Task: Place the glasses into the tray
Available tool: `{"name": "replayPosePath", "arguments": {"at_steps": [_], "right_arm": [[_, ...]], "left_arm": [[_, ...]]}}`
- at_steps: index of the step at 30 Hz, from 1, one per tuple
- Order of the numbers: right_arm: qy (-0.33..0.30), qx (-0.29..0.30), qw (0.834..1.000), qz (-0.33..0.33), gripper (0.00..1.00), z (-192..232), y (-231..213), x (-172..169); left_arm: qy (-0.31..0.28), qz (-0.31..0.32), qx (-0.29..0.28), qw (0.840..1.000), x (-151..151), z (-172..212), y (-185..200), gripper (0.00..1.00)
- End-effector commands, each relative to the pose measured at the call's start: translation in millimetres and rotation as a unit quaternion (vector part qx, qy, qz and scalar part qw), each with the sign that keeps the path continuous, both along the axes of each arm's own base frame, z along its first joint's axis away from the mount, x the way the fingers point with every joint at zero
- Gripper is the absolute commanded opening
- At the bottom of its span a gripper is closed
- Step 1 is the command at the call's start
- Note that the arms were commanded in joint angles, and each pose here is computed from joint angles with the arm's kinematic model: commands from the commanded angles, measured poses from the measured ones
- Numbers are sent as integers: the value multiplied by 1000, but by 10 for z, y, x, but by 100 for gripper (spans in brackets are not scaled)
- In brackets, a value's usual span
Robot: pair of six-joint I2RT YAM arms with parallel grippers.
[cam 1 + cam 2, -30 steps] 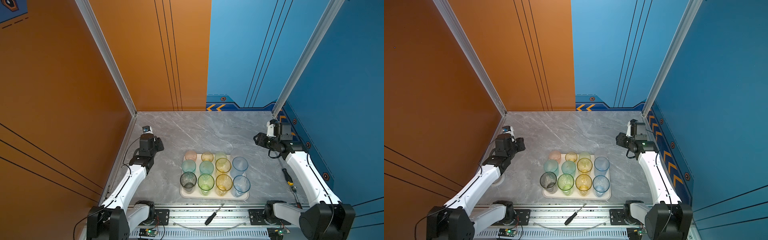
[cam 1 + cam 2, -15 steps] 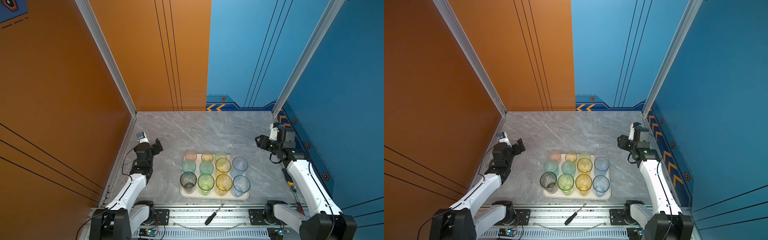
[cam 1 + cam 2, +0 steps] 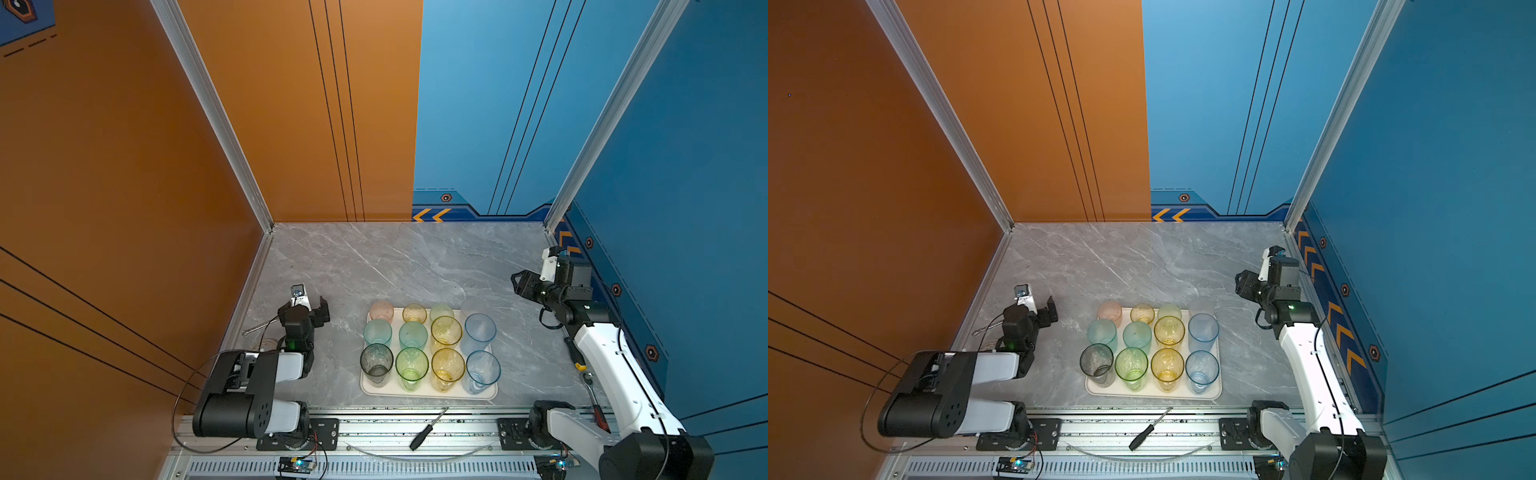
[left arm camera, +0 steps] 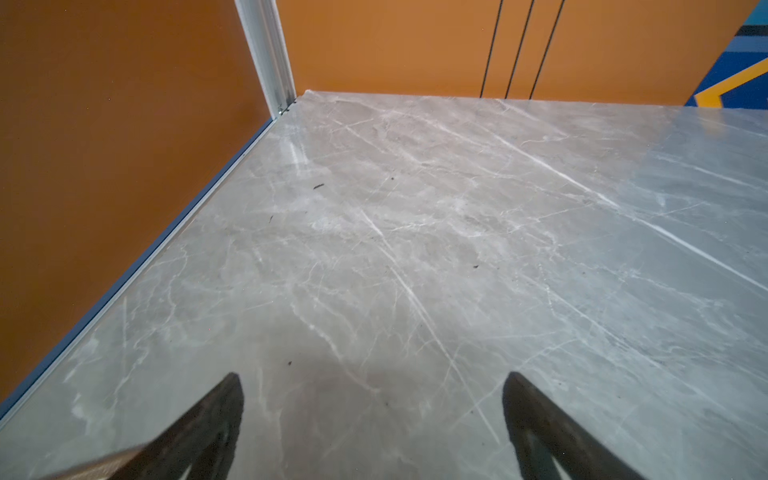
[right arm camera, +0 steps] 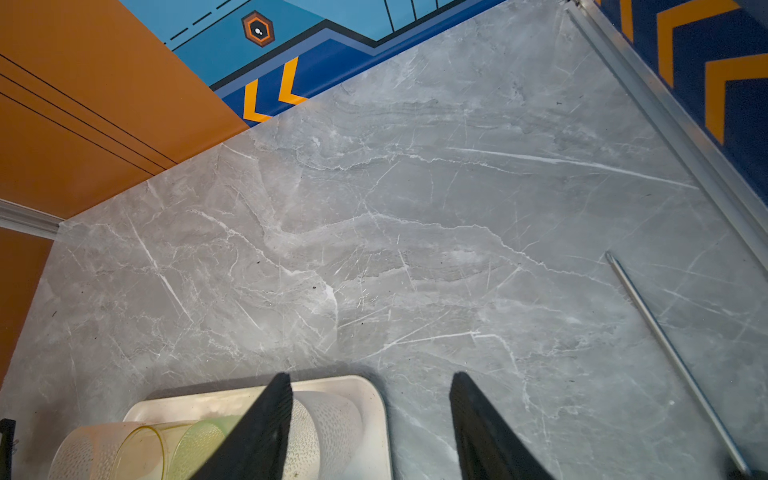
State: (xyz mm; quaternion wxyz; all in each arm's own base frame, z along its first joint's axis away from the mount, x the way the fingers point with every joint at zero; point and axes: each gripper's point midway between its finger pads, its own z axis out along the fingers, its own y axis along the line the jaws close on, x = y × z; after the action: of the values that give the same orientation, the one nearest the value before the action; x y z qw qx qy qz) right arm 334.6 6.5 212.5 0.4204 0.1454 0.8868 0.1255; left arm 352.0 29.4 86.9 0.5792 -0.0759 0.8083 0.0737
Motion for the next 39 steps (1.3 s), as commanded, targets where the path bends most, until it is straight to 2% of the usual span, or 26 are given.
{"name": "replayPosePath", "arguments": {"at_steps": [1,4,9,18,23,27,35,39], "right_arm": [[6,-15,1000,-25,61,-78,-110,-6],[9,-23,999,-36,61,-157,-155,-26],[5,-39,998,-48,62,-317,-223,-17],[-19,-91,993,-70,65,-594,-392,7],[-71,-143,979,-124,65,-569,-630,-40],[-140,-151,966,-156,65,-521,-718,-77],[-227,-161,950,-140,65,-656,-629,-5],[-252,-173,945,-119,65,-722,-538,123]], "left_arm": [[-61,-36,23,997,197,222,-153,98],[-53,-39,52,996,249,158,-239,98],[-44,-32,69,996,253,152,-267,98],[-43,-31,70,996,252,149,-265,98],[-42,-31,70,996,252,145,-264,98],[-43,-31,70,996,254,147,-263,98],[-43,-30,70,996,255,151,-261,98],[-43,-30,70,996,255,151,-259,98]]}}
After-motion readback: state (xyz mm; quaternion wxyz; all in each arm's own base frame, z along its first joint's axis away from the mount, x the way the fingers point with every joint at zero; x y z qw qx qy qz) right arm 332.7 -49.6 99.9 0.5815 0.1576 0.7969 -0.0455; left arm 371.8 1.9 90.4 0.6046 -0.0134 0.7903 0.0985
